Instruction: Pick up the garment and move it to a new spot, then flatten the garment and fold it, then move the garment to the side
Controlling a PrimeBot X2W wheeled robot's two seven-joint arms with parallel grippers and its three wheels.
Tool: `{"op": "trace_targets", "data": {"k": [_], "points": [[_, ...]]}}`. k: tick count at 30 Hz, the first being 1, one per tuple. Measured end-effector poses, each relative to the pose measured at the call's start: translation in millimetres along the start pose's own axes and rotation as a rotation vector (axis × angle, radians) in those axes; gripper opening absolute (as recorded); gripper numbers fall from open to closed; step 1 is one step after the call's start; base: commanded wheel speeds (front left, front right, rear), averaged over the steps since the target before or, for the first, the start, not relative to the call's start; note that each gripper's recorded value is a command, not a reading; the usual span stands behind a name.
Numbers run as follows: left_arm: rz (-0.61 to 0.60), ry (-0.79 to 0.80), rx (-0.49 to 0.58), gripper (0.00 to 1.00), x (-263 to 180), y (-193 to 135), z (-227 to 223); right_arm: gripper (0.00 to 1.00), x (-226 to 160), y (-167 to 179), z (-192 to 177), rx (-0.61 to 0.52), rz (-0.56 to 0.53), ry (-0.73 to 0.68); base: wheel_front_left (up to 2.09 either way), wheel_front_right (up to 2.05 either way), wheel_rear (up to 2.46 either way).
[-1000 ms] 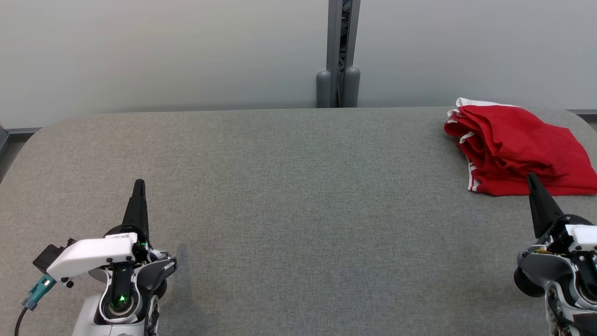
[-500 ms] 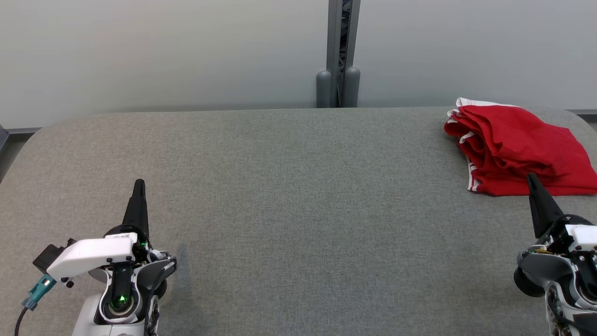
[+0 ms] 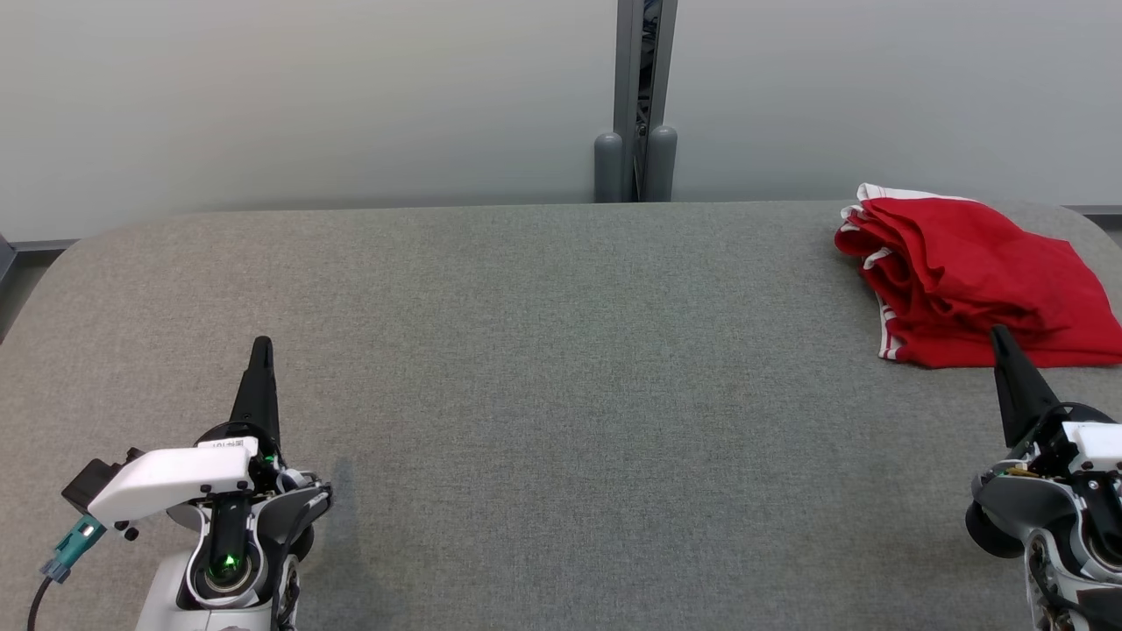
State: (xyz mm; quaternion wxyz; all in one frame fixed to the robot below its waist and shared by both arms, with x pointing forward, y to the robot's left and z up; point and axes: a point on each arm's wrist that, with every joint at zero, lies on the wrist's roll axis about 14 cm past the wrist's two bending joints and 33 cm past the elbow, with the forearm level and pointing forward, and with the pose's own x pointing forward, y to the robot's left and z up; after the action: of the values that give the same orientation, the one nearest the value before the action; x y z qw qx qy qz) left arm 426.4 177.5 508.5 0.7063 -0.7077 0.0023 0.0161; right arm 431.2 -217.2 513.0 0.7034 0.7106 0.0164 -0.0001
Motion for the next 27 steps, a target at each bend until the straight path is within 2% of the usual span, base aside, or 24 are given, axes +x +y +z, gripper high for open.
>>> {"op": "trace_targets", "data": {"k": [27], "points": [[0.0,0.0,0.0,0.0,0.0,0.0,0.0,0.0,0.0,0.0,-0.1,0.0,0.0,0.001,0.0,0.0,0.0]]}}
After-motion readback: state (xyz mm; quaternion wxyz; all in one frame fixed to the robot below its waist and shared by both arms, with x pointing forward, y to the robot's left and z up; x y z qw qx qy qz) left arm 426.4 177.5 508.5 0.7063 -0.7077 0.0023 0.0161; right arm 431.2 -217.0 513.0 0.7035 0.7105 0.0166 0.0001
